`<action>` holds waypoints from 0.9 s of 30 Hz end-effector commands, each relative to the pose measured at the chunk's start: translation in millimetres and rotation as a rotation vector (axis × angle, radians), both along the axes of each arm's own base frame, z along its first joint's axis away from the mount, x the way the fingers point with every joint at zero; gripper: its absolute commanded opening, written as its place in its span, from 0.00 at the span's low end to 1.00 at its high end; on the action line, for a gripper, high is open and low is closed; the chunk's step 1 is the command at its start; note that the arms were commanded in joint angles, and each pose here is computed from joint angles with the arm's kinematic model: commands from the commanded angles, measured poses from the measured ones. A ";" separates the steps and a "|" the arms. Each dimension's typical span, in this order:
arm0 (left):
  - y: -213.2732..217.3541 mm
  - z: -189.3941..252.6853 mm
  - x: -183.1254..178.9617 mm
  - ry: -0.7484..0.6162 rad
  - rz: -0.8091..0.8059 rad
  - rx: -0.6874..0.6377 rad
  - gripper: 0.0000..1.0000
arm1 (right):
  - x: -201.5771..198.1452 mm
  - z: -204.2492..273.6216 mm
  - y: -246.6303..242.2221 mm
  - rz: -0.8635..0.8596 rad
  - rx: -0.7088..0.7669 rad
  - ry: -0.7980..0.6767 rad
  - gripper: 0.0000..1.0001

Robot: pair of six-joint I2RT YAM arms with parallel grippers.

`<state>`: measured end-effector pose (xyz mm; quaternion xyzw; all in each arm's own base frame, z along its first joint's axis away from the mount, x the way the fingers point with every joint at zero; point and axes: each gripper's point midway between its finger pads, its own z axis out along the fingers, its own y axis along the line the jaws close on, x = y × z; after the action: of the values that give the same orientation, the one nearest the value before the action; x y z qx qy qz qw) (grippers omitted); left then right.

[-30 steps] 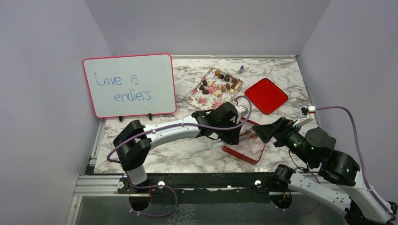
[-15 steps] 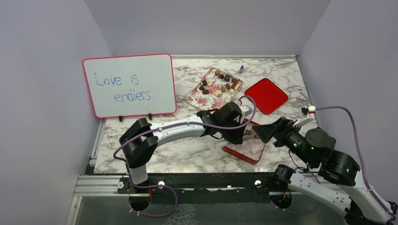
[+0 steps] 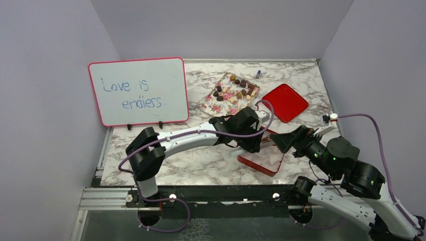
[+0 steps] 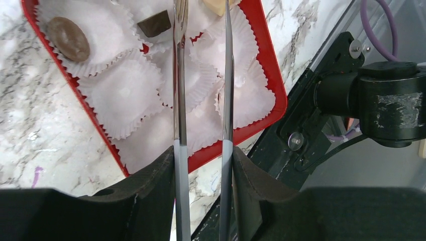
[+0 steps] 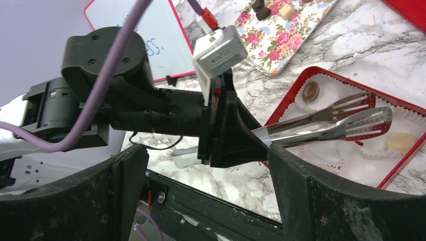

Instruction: Pack the chocolate

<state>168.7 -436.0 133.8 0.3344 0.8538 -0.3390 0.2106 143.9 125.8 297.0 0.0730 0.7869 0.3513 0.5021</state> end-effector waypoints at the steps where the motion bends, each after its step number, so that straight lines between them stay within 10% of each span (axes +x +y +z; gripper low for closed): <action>1: 1.9 62.3 12.5 -0.123 0.047 -0.093 0.41 | 0.9 8.3 -4.0 -0.015 0.005 -0.020 0.94; 27: 144.0 65.2 156.8 -0.300 0.455 0.197 0.41 | 3.9 -36.7 32.0 0.131 -0.188 0.078 0.94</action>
<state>298.3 -299.7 181.1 0.1930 0.9056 -0.1742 0.3350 149.8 142.8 277.9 0.0325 0.8178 0.3182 0.4784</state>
